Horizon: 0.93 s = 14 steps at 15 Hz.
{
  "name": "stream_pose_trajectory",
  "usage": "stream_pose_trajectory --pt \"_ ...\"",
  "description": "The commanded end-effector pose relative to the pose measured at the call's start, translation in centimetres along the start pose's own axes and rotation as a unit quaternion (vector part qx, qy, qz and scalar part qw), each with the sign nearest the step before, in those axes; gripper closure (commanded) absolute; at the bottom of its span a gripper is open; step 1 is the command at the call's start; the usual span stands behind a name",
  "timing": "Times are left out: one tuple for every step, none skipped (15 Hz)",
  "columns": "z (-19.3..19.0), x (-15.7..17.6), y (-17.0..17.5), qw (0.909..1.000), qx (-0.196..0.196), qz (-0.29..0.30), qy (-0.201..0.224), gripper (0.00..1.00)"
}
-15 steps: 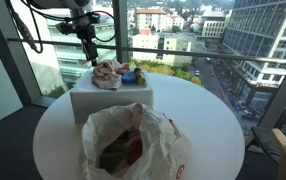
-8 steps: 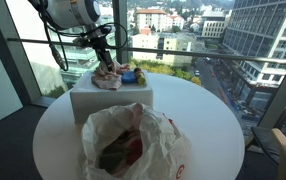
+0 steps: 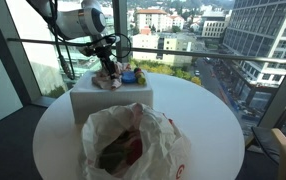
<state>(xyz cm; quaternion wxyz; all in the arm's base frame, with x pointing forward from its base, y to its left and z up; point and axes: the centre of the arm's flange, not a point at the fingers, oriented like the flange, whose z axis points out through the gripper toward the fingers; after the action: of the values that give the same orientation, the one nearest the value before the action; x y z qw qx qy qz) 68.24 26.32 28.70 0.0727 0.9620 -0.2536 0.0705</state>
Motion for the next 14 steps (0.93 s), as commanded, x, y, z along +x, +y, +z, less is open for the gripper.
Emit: stream_pose_trajectory --pt "-0.5 -1.9 2.5 0.9999 -0.007 -0.001 -0.015 0.64" --pt "-1.1 -2.5 3.2 0.9997 -0.005 -0.003 -0.022 0.73" --pt "-2.0 -2.8 3.7 0.9997 -0.002 -0.005 -0.022 0.79" --pt "-3.2 -3.2 4.4 0.9997 0.004 -0.005 -0.022 0.86" --pt "-5.0 -3.5 5.2 0.9995 0.015 -0.004 -0.026 0.9" --pt "-6.5 -3.9 5.9 0.9993 0.025 -0.002 -0.029 0.92" --pt "-8.5 -4.5 7.0 0.9991 0.034 -0.001 -0.027 0.93" --pt "-9.8 -4.8 7.6 0.9989 0.04 -0.001 -0.024 0.91" --pt "-11.3 -5.3 8.5 0.9986 0.05 0.001 -0.017 0.9" --pt "-12.9 -5.7 9.5 0.9983 0.057 0.004 -0.012 0.93" --pt "-14.4 -6.2 10.6 0.998 0.063 0.005 -0.004 0.9" --pt "-15.9 -6.7 11.8 0.9978 0.066 0.007 0.007 0.9" --pt "-17.3 -7.2 13.1 0.9974 0.068 0.01 0.018 0.9" --pt "-18.6 -7.6 14.6 0.9968 0.073 0.018 0.028 0.9"
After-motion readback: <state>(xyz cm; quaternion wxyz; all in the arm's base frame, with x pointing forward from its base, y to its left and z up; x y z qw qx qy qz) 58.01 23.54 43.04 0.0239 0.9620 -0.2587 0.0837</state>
